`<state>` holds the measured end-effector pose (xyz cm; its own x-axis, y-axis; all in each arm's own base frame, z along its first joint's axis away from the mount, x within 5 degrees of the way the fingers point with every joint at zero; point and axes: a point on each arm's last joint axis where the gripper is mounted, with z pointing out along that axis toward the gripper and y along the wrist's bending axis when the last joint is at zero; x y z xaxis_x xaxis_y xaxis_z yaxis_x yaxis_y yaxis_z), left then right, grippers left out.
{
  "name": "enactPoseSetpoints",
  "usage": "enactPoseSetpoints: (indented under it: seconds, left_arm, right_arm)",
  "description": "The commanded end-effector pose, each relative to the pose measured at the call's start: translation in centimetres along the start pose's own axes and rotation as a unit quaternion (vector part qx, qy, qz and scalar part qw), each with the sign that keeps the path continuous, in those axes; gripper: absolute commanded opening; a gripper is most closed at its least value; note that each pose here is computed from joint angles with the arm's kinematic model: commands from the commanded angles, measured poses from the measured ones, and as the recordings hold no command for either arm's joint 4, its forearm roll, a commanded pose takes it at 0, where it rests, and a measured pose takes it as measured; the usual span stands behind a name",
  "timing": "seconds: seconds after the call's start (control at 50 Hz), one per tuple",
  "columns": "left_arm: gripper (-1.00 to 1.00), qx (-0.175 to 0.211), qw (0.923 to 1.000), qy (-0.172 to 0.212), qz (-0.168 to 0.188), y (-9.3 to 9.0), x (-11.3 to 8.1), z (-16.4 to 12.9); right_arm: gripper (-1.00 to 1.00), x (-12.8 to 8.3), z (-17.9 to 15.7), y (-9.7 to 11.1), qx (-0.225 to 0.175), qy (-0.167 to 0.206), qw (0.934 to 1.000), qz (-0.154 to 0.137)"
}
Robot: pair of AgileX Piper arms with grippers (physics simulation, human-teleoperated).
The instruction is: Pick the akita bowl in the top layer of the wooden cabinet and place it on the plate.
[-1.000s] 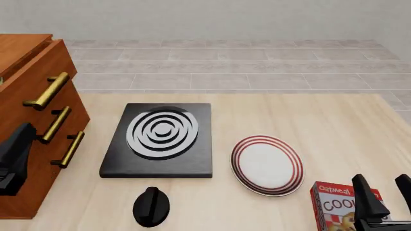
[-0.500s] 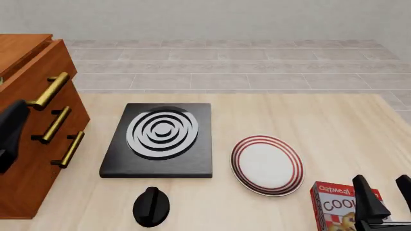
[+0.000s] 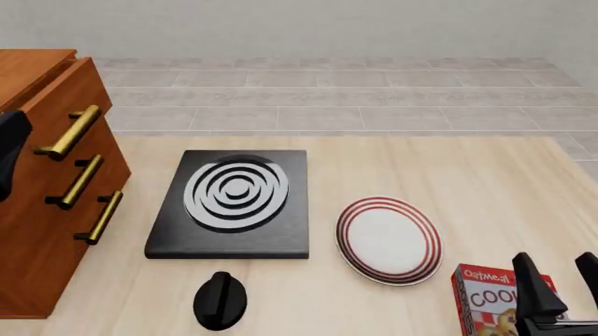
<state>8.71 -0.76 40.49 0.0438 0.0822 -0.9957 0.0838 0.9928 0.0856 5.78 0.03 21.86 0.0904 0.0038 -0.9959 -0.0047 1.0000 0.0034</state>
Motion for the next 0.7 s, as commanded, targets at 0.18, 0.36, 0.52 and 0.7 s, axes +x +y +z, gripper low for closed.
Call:
enactPoseSetpoints:
  seconds: [0.18, 0.36, 0.52, 0.7]
  left_arm:
    - [1.0, -0.007, 0.9996, 0.027, 0.01, 0.3, -1.4, 1.5]
    - [1.0, -0.019, 0.9986, 0.044, 0.021, 0.7, -2.0, 2.3]
    - [1.0, -0.018, 0.9978, 0.058, 0.026, 0.8, -3.2, 2.9]
    - [1.0, -0.02, 0.9967, 0.07, 0.036, 1.0, -3.7, 3.4]
  right_arm:
    - [1.0, 0.0, -0.1, 0.0, 0.001, 0.0, 1.0, 0.0]
    - [1.0, 0.0, -0.1, 0.0, 0.0, -0.001, 1.0, 0.001]
    - [1.0, 0.0, -0.2, 0.0, 0.0, -0.001, 1.0, 0.002]
    - [1.0, 0.0, -0.2, 0.0, 0.002, -0.003, 1.0, 0.004]
